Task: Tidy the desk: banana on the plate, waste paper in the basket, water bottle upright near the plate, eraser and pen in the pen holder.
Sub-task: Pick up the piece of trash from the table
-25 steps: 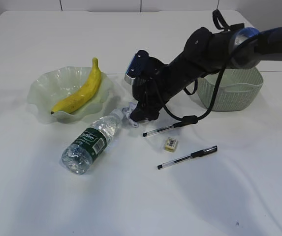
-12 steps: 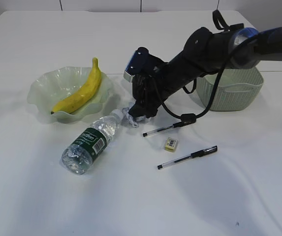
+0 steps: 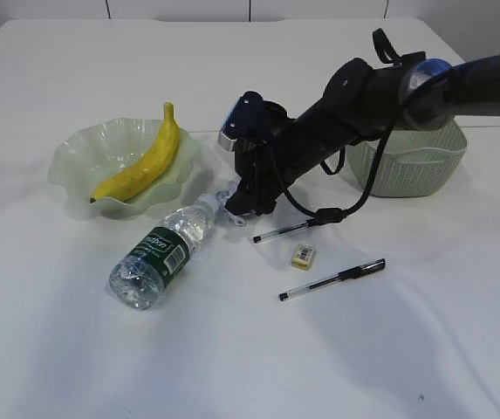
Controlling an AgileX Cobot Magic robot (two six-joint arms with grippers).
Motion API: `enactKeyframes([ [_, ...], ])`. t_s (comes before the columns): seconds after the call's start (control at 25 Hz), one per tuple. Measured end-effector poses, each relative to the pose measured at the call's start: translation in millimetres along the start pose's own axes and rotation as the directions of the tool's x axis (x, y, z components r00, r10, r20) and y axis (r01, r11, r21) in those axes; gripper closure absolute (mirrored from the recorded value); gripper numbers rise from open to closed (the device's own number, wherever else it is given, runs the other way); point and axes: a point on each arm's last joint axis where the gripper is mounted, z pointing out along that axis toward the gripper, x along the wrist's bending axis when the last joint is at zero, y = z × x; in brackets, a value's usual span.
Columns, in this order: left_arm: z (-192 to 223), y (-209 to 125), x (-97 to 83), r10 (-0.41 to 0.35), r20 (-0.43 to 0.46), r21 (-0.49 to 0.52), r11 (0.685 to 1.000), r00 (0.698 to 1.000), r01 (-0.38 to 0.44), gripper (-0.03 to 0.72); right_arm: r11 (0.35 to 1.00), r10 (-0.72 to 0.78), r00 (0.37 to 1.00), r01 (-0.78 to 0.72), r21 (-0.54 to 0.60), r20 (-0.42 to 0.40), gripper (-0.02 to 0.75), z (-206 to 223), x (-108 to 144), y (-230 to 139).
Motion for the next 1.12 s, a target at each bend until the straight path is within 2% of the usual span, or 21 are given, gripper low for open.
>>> enactKeyframes([
  [0.76,0,0,0.1,0.002,-0.001,0.003,1.0,1.0,-0.002,0.347,1.0,0.01,1.0,-0.01,0.005,-0.004,0.193,16,-2,-6],
  [0.92,0,0,-0.1,0.002,0.001,0.004,1.0,1.0,-0.002,0.347,1.0,0.014,1.0,-0.014,0.012,-0.009,0.269,20,-2,-10],
  [1.12,0,0,-0.3,0.002,0.003,0.005,1.0,1.0,-0.002,0.347,1.0,0.018,1.0,-0.018,0.008,-0.005,0.451,20,-2,-9],
])
